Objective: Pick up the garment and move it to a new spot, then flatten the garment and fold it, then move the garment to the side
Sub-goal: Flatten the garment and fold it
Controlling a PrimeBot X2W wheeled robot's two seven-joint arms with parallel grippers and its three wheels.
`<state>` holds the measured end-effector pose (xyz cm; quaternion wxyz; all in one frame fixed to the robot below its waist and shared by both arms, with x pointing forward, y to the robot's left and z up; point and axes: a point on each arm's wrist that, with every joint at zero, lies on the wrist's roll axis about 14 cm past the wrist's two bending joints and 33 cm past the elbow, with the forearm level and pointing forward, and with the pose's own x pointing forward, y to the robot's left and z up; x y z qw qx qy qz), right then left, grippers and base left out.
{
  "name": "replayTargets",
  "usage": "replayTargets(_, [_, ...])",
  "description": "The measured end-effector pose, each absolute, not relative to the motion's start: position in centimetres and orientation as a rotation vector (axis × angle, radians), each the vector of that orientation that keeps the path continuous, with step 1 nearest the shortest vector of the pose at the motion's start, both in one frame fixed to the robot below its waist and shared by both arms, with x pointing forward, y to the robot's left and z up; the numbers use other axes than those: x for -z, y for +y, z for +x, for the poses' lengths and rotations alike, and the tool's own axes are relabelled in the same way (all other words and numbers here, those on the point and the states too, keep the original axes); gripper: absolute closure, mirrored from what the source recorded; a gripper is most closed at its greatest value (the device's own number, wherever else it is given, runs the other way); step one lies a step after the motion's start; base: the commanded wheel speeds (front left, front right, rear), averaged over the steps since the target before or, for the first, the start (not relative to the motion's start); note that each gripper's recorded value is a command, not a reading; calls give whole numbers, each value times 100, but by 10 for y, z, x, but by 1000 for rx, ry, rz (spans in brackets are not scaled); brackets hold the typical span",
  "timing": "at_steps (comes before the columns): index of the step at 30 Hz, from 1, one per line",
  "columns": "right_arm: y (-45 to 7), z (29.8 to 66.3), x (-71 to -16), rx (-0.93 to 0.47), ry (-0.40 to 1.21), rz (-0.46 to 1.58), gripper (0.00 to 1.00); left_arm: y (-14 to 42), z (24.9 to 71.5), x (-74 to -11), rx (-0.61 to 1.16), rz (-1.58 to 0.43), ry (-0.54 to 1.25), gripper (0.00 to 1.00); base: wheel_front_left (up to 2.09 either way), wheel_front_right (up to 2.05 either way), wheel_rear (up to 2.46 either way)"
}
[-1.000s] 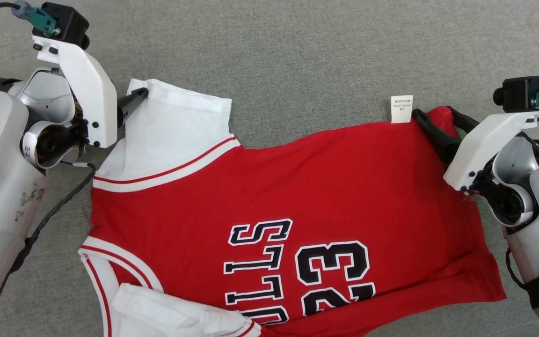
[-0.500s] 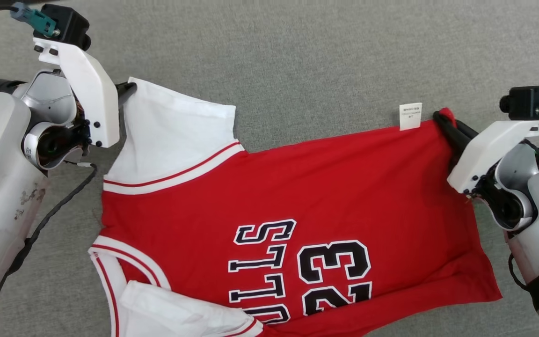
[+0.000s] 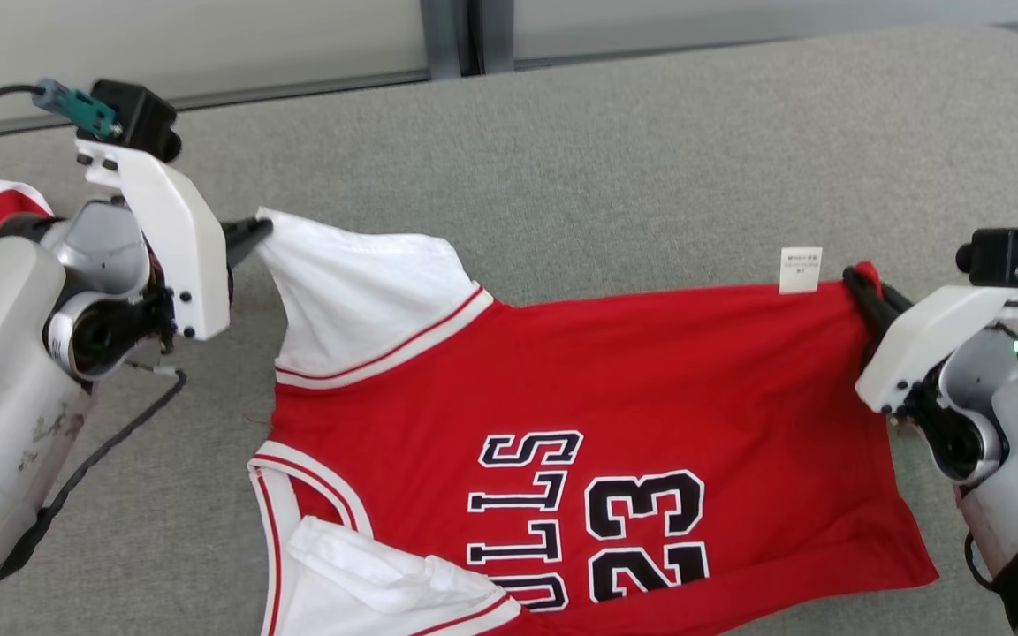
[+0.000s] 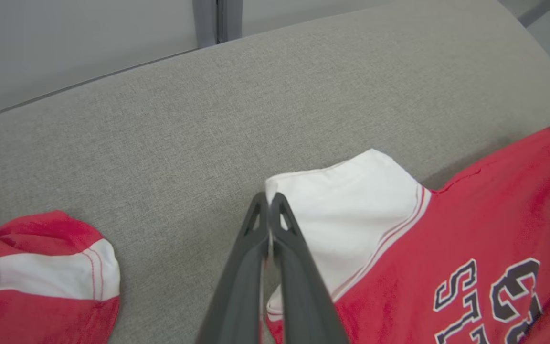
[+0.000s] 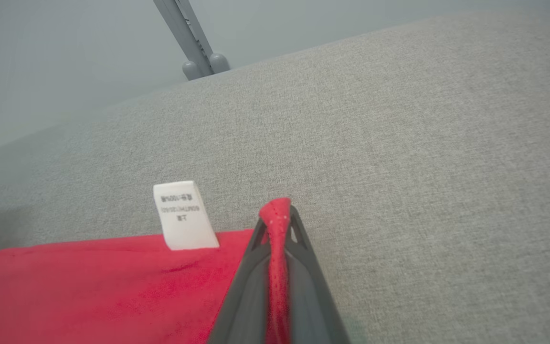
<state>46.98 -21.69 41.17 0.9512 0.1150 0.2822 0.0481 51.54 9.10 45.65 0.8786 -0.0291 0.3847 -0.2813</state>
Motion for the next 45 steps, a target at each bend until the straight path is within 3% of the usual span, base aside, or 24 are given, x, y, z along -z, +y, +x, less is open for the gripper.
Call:
replayTargets(8, [-220, 441, -417, -121, 605, 186, 100, 95, 455, -478, 686, -86, 878, 100, 0, 0, 0])
replayTargets(17, [-222, 421, -413, -163, 660, 111, 100, 102, 374, -464, 800, -101, 1088, 100, 0, 0, 0])
replayTargets(34, [-224, 378, -393, -235, 826, 58, 100, 101, 302, -445, 862, -135, 1301, 100, 0, 0, 0])
replayTargets(35, [-225, 375, -391, -237, 838, 56, 97, 101, 298, -444, 865, -136, 1309, 100, 0, 0, 0])
replayTargets(36, [-225, 370, -388, -239, 855, 58, 87, 101, 295, -443, 865, -138, 1316, 100, 0, 0, 0])
replayTargets(37, [-224, 365, -385, -242, 876, 58, 87, 101, 291, -442, 869, -139, 1329, 100, 0, 0, 0])
replayTargets(39, [-223, 356, -379, -244, 906, 62, 76, 100, 283, -438, 873, -138, 1353, 100, 0, 0, 0])
replayTargets(40, [-224, 353, -378, -243, 915, 63, 66, 101, 280, -437, 874, -139, 1360, 69, 0, 0, 0])
replayTargets(41, [-224, 352, -377, -242, 924, 62, 45, 101, 278, -436, 874, -139, 1365, 14, 0, 0, 0])
replayTargets(42, [-225, 350, -377, -242, 927, 62, 0, 100, 276, -435, 875, -137, 1368, 0, 0, 0, 0])
replayTargets(45, [-230, 350, -381, -226, 907, 63, 0, 100, 276, -437, 868, -141, 1350, 0, 0, 0, 0])
